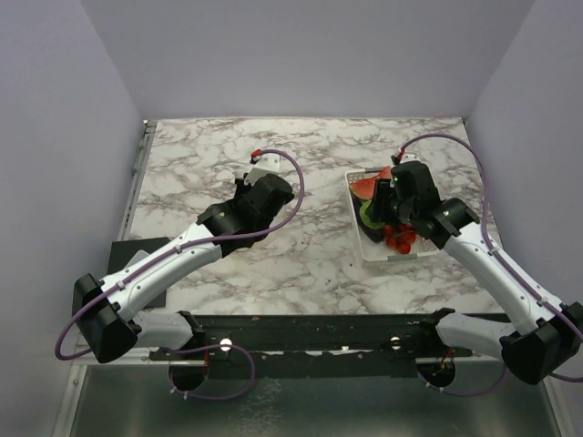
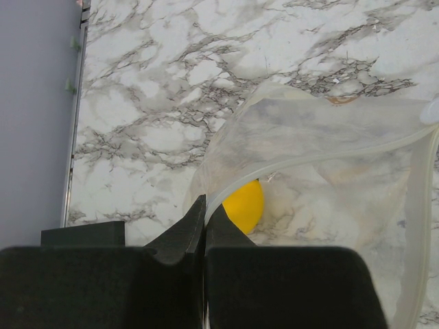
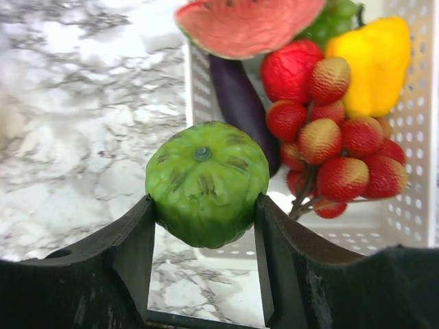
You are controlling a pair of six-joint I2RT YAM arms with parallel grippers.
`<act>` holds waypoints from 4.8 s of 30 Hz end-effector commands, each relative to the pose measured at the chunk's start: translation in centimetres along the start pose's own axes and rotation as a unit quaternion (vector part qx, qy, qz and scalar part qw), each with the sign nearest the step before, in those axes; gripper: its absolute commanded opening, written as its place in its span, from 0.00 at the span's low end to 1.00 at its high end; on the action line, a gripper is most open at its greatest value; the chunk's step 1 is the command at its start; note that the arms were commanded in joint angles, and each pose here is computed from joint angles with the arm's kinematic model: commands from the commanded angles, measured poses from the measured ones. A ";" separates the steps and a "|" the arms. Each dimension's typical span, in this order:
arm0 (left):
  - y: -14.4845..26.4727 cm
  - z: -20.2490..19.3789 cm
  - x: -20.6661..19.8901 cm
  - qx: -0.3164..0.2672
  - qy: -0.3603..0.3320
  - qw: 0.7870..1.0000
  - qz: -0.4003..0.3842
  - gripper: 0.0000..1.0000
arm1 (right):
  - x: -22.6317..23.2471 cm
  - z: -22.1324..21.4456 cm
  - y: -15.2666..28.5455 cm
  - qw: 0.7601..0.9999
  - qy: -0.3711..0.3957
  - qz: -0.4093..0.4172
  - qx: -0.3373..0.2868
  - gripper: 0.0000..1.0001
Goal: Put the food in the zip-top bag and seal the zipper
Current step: Pick up the fake fruit from the bin, then place the fake fruit in the zipper food storage bag, then pick up the fake fruit from the bin.
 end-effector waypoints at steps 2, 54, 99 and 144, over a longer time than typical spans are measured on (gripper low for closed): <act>0.2 0.2 0.2 -0.005 0.006 1.000 -0.004 0.00 | 3.4 3.5 2.6 0.990 -0.006 0.121 -0.070 0.32; 0.4 0.8 0.6 -0.005 0.028 0.999 -0.020 0.00 | 23.2 8.3 2.4 0.924 0.051 0.354 -0.137 0.35; -0.1 0.4 0.4 0.002 0.025 1.000 -0.015 0.00 | 8.9 4.9 4.5 0.987 0.069 0.052 -0.138 0.77; 0.4 0.9 0.8 -0.006 0.033 0.999 -0.021 0.00 | -3.7 -6.6 -3.2 0.954 0.130 -0.215 0.164 0.53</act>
Point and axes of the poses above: each gripper's point midway between its finger pads, its own y axis back along the fingers, its own x axis along the line the jaws close on, z = x × y, the point moved 2 cm from there along y, back along the fingers, and after that the axes turned 10 degrees about y, right-handed, at the moved point
